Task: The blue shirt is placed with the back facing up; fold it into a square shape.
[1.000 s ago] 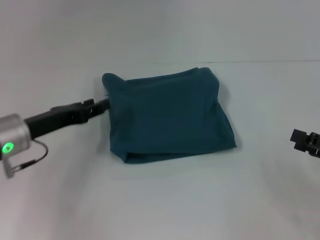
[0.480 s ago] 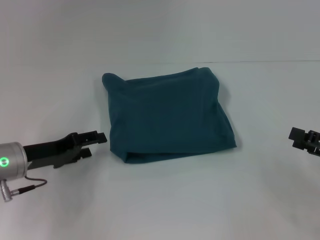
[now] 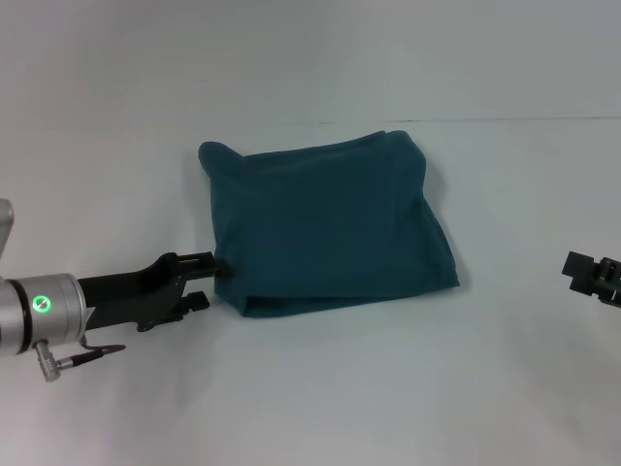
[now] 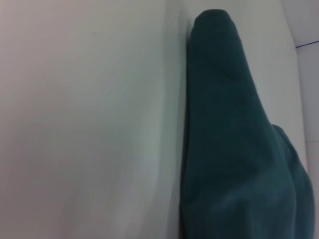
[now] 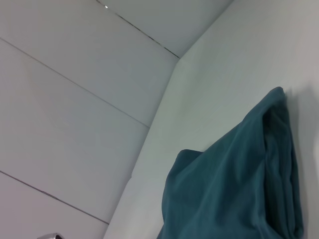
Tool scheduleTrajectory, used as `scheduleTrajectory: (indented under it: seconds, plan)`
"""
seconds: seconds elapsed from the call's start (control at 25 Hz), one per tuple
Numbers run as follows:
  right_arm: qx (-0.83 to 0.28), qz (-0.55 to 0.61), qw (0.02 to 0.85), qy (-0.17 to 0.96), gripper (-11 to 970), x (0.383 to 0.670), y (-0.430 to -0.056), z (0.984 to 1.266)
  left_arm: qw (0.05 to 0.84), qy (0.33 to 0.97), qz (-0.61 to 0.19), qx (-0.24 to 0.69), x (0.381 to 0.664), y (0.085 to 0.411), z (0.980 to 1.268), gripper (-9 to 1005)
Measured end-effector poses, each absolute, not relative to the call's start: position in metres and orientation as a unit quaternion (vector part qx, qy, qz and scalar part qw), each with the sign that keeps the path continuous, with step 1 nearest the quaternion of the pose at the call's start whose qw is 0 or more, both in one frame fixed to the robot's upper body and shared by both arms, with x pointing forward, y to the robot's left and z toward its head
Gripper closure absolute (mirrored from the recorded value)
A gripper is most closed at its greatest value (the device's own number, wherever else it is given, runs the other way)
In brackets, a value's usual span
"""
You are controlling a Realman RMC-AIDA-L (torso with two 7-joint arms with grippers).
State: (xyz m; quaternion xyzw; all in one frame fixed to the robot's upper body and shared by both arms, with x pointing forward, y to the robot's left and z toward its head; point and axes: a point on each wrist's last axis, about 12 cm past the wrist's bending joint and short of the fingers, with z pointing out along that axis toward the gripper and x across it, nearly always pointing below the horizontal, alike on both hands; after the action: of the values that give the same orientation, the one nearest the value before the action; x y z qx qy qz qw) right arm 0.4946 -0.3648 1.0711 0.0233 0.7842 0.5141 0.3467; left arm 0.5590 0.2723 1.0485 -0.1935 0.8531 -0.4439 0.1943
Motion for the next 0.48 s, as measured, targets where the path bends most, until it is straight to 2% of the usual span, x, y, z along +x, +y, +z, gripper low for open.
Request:
scheduleTrajectory:
  seconds: [0.48]
  plan:
    - [0.024,0.513,0.347,0.785,61,0.4943,-0.3652,1.0707,0.182,0.847,-0.458,-0.198,0.5575,0.2679,1.0492,354]
